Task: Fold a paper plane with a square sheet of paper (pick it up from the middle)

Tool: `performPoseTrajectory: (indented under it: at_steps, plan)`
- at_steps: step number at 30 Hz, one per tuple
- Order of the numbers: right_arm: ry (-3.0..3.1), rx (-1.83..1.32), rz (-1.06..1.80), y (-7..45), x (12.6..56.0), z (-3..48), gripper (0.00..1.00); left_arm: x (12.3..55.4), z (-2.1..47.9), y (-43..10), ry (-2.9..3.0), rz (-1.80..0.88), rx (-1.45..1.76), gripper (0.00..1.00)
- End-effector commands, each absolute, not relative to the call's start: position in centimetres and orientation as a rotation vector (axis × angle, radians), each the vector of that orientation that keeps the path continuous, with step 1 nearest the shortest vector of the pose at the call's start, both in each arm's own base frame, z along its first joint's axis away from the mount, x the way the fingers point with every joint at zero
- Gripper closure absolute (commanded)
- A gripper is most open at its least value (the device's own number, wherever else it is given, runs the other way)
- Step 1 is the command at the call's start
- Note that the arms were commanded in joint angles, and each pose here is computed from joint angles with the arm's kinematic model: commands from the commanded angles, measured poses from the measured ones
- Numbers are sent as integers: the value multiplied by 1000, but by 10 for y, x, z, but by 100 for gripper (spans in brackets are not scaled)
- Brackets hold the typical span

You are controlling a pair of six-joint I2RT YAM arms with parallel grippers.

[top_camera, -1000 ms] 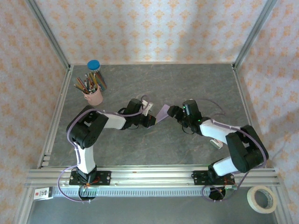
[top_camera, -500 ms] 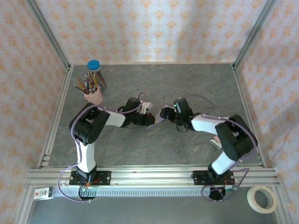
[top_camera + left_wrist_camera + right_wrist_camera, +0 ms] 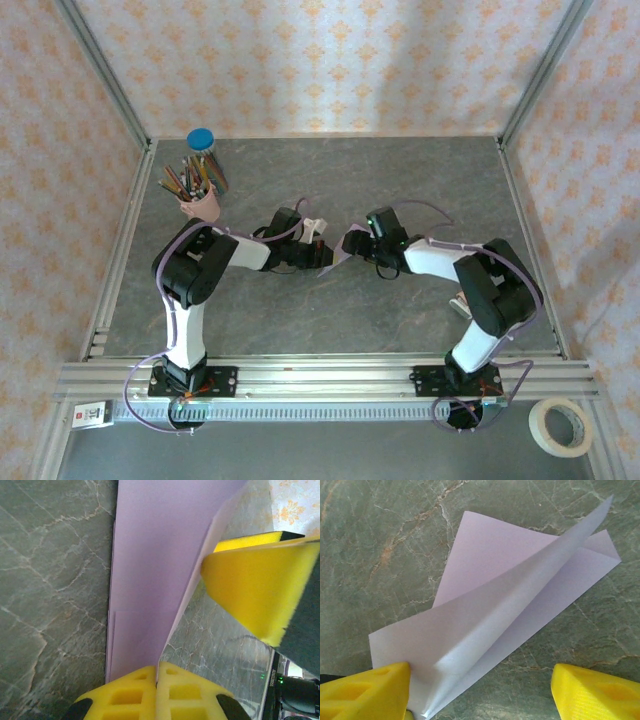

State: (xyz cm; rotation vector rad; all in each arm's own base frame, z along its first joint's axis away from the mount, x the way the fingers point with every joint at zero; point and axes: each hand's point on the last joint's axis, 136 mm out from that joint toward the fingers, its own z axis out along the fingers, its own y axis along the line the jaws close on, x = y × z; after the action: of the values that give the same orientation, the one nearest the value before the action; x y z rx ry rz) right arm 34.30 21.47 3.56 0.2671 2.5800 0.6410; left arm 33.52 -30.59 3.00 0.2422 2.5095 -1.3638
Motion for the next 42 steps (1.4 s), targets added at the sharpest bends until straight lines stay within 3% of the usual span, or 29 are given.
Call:
performPoseTrajectory:
  at_steps: [1,25,36,42]
  plan:
    - [2632,263,544,210,343,16,28,341,34,-309,2491,-1394,245,100]
    - [2786,294,319,200,336,-30,32,342,37,-294,2536,-1231,245,69]
    - [2796,301,315,199,335,-33,32,325,38,-283,2572,-1172,294,68]
    - [2808,300,308,199,334,-36,32,321,34,-277,2594,-1119,333,61]
